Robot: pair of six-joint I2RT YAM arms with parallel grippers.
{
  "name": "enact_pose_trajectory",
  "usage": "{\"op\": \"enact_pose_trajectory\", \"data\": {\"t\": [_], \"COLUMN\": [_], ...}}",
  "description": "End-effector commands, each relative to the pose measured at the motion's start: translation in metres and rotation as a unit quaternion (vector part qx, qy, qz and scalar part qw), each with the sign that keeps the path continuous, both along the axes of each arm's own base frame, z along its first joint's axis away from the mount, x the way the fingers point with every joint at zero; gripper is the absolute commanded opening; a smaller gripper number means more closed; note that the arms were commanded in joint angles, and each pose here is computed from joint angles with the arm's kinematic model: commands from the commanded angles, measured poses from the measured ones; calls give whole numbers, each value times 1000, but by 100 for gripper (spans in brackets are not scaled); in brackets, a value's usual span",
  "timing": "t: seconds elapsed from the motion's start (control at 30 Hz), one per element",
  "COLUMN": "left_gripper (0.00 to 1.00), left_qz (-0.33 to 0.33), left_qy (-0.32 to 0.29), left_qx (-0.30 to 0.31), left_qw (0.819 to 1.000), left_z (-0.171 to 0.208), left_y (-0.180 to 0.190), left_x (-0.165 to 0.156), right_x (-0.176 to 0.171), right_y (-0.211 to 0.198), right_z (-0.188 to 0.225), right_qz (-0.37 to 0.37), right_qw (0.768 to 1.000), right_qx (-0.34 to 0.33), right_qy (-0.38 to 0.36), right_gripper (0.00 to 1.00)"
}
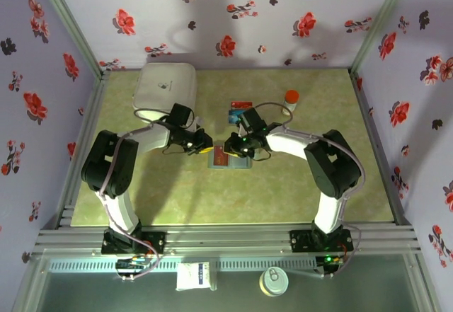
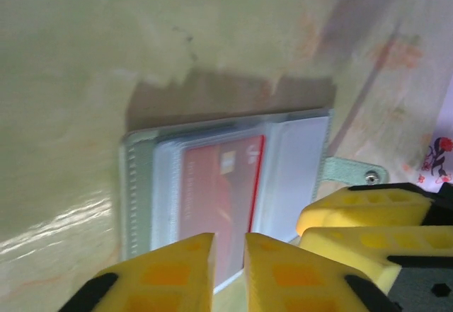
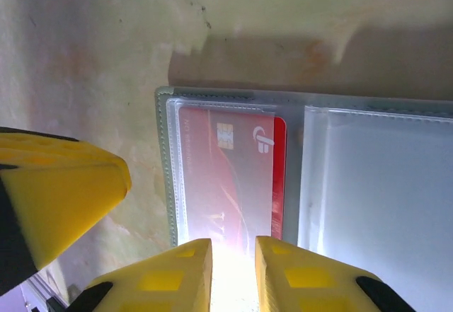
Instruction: Take the credit cards out of the card holder
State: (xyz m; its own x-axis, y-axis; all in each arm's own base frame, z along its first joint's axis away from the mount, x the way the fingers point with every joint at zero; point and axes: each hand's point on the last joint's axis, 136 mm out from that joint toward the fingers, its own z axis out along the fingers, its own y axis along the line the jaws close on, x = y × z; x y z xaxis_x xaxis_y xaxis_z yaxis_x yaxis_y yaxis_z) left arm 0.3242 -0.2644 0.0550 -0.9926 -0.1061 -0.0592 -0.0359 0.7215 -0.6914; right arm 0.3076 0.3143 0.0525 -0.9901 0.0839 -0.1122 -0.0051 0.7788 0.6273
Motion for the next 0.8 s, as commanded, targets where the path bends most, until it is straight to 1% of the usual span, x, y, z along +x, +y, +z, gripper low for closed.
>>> {"op": "enact_pose_trajectory", "data": {"t": [0.0,0.07,0.2,0.6,0.77], "left_gripper": [11,8,5,2,1], "left_qz": [-12,-13,-18,-26,-24], "left_qy": [0,3,14,28,27], "left_qx": [7,7,-1,-2,-4], "left_qw": [1000,1000,1000,999,999], "left_z": [-8,-12,-18,-28,-26], "left_y": [1,1,-3,-6,-6], "left_x": [-2,-1,-2,-7,-7], "right_x": [3,4,3,3,3], "right_y": [10,11,11,13,14], "right_z": [3,1,-3,-11,-14], "right_qz": [1,2,3,9,11], "right_qw": [1000,1000,1000,1000,1000], "right_qx": [15,16,14,11,12], "right_qy": [5,7,11,18,23], "right_gripper": [24,25,25,25,24]}}
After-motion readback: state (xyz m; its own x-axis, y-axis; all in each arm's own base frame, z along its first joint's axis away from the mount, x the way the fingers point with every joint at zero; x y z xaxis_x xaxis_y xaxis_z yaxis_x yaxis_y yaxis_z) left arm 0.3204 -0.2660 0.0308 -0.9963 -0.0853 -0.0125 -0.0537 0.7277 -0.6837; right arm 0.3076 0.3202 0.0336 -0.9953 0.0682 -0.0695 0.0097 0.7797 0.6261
